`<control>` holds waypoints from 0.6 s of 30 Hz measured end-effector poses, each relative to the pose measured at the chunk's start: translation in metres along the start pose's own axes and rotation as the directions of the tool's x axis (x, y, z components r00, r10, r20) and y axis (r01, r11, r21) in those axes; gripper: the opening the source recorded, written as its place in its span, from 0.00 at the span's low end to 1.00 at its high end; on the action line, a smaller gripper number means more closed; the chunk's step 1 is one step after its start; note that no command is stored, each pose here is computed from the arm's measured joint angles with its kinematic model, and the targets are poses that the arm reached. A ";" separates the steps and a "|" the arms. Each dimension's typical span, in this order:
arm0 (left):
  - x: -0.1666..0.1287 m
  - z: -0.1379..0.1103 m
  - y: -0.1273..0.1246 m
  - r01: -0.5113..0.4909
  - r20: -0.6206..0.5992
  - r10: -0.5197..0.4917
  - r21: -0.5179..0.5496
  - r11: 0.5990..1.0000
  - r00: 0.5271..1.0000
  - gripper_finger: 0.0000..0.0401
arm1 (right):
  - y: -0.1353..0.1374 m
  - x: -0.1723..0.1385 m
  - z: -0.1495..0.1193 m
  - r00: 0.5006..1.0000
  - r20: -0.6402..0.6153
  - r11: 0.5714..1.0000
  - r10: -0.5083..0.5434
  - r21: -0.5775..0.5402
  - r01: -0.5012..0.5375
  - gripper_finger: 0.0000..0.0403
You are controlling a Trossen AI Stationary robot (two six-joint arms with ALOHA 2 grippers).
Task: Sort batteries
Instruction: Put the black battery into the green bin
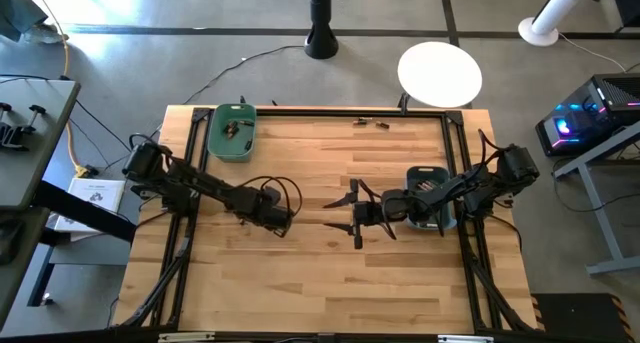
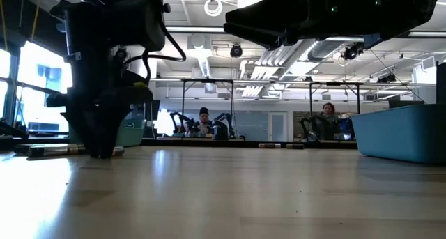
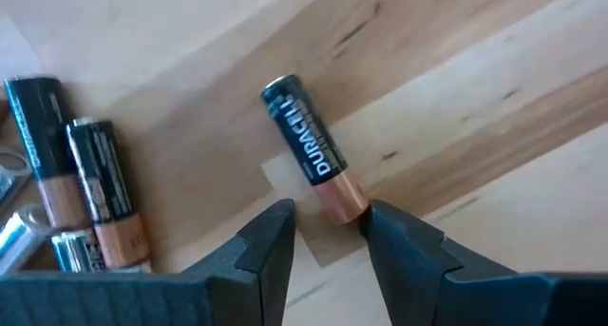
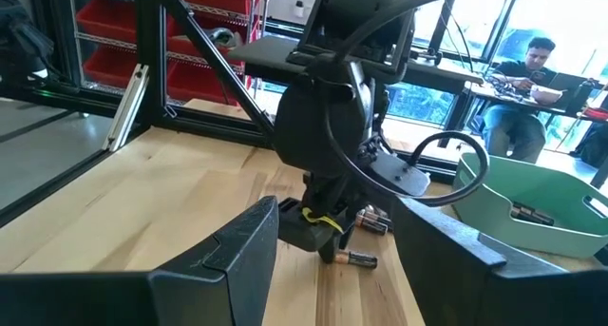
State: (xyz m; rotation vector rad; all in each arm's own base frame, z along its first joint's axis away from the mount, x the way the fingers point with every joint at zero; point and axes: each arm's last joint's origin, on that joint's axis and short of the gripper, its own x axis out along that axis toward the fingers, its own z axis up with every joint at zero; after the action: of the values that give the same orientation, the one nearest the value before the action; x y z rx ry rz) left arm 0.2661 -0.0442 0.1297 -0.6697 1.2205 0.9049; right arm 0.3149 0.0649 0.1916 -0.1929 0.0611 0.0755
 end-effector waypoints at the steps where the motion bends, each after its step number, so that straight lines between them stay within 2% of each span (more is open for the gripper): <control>1: 0.000 0.001 0.000 -0.001 0.004 0.001 -0.001 1.000 1.000 0.31 | 0.000 0.000 0.000 1.000 0.000 1.000 0.000 0.000 0.000 0.50; 18: 0.008 0.027 0.012 -0.054 0.076 0.056 -0.020 0.998 0.996 0.31 | 0.000 0.000 -0.001 1.000 -0.013 1.000 0.003 0.018 -0.002 0.50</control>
State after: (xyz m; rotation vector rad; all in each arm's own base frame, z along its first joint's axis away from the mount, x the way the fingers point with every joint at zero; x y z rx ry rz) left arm 0.2702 -0.0138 0.1290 -0.6128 1.1683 0.9800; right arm 0.3148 0.0649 0.1903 -0.1757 0.0752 0.0762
